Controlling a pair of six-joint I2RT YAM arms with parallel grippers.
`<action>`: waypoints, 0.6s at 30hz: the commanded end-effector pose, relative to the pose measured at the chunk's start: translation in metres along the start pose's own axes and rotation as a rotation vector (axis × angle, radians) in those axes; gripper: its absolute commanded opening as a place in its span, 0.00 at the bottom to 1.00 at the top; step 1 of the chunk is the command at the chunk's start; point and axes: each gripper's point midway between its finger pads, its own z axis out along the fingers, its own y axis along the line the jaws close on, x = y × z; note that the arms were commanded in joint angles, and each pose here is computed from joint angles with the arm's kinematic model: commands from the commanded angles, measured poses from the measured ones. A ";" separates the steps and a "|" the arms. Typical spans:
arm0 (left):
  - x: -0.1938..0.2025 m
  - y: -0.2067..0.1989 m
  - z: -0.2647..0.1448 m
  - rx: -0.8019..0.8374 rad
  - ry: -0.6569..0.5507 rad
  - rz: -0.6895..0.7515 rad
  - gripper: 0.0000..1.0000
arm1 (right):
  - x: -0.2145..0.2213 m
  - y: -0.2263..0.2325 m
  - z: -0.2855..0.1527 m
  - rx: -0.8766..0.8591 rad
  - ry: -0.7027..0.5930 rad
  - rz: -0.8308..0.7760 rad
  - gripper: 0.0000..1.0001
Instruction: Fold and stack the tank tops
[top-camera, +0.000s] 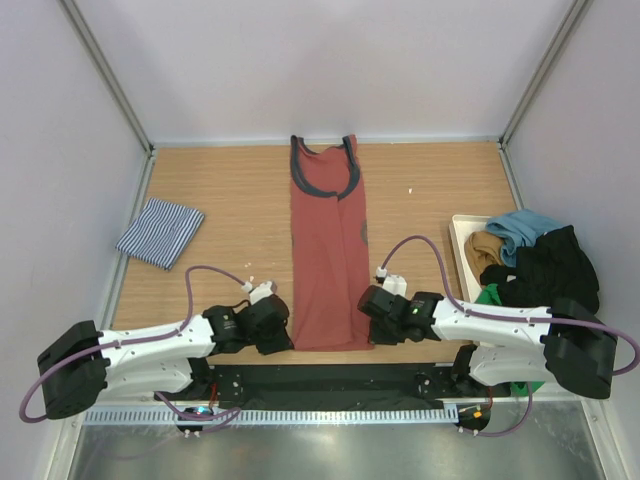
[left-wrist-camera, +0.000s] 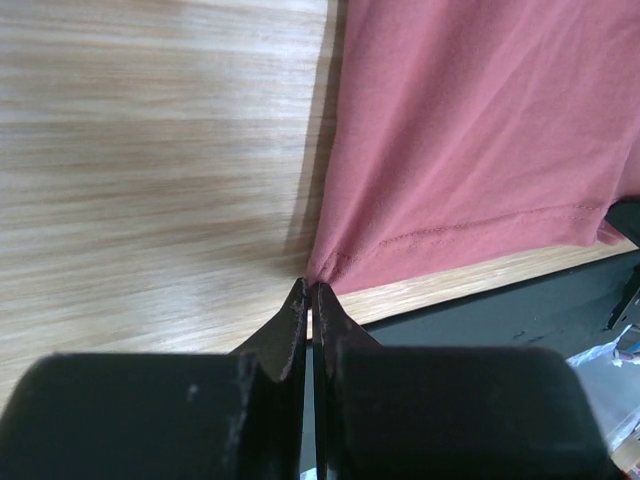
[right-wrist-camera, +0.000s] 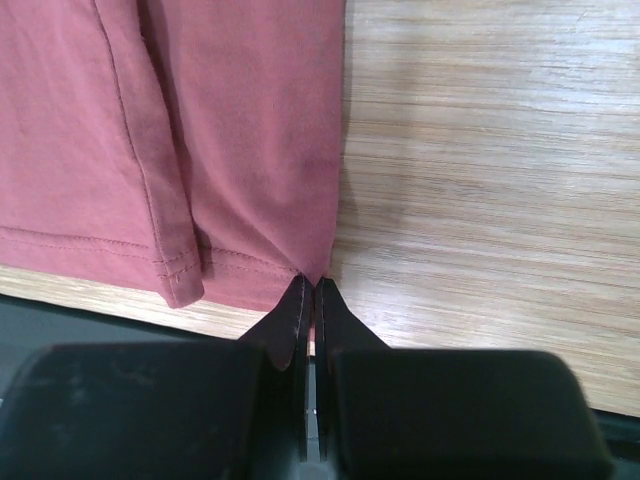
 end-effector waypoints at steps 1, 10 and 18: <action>0.005 0.007 -0.001 -0.037 -0.002 -0.002 0.01 | 0.003 -0.007 -0.002 0.021 0.001 -0.022 0.01; 0.012 -0.013 0.000 -0.040 0.007 0.042 0.02 | 0.006 0.010 -0.007 -0.024 0.011 -0.044 0.01; 0.000 -0.021 -0.018 -0.014 -0.038 0.036 0.00 | -0.013 0.015 -0.033 -0.006 -0.051 -0.078 0.01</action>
